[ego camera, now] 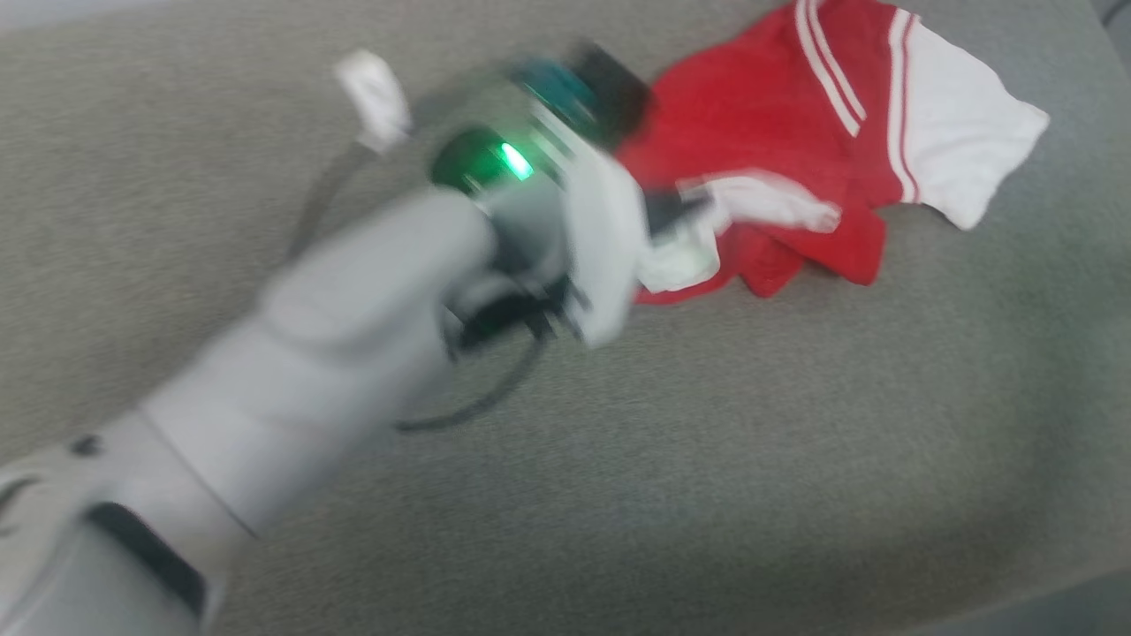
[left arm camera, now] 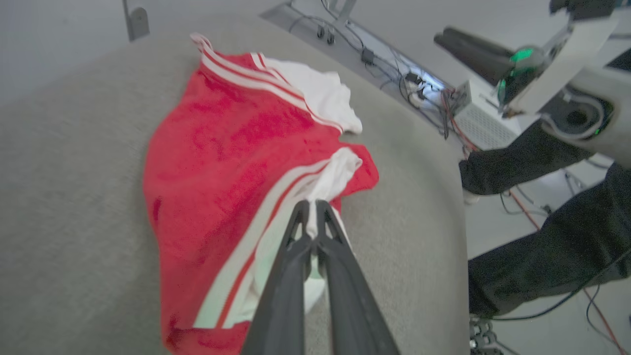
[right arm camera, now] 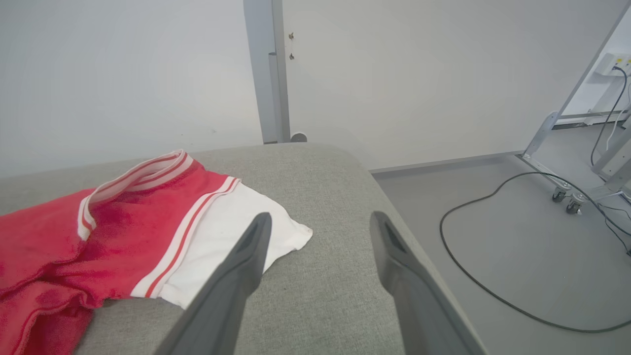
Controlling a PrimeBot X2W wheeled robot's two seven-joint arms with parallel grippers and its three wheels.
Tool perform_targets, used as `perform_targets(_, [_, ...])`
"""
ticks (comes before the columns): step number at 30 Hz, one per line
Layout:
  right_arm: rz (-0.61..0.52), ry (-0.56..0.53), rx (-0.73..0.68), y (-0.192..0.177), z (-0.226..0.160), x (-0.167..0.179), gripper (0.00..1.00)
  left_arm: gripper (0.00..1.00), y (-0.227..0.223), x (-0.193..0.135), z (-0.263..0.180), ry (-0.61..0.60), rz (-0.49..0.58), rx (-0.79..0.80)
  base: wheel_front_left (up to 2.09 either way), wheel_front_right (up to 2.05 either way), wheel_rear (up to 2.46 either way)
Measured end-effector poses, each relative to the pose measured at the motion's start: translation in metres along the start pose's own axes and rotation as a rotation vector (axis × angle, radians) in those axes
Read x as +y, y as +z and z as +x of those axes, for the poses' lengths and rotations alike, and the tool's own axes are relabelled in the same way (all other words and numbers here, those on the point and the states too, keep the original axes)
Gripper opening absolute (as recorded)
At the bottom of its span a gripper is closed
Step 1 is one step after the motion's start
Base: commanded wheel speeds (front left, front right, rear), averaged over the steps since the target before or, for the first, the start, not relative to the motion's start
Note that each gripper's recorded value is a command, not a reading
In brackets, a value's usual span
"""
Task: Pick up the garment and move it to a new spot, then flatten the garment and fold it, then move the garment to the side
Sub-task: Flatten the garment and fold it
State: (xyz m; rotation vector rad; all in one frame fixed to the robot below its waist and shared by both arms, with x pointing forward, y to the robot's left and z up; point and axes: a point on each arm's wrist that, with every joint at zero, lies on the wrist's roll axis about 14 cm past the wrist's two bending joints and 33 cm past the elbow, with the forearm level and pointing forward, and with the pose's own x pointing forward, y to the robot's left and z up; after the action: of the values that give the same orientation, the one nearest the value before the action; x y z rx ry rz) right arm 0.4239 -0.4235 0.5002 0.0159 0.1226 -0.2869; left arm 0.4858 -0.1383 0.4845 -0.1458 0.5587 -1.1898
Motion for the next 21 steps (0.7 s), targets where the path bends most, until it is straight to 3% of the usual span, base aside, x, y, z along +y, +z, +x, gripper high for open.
perform_targets(5, [0.011,0.046,-0.005,0.000,0.007,0.016,1.00,0.00,0.051,0.078,-0.065,0.238,-0.219,-0.221,0.00,0.00,0.00])
perform_targets(9, [0.012,0.074,-0.005,0.000,0.012,0.026,1.00,0.00,0.029,0.139,-0.114,0.455,-0.406,-0.258,0.00,0.00,0.00])
perform_targets(15, [-0.004,0.083,0.014,-0.005,0.015,0.026,1.00,0.00,-0.044,0.194,-0.160,0.663,-0.478,-0.129,0.00,0.00,0.00])
perform_targets(21, [-0.019,0.077,0.024,-0.006,0.016,0.021,1.00,0.00,-0.068,0.212,-0.177,0.742,-0.468,-0.089,0.00,0.00,0.00])
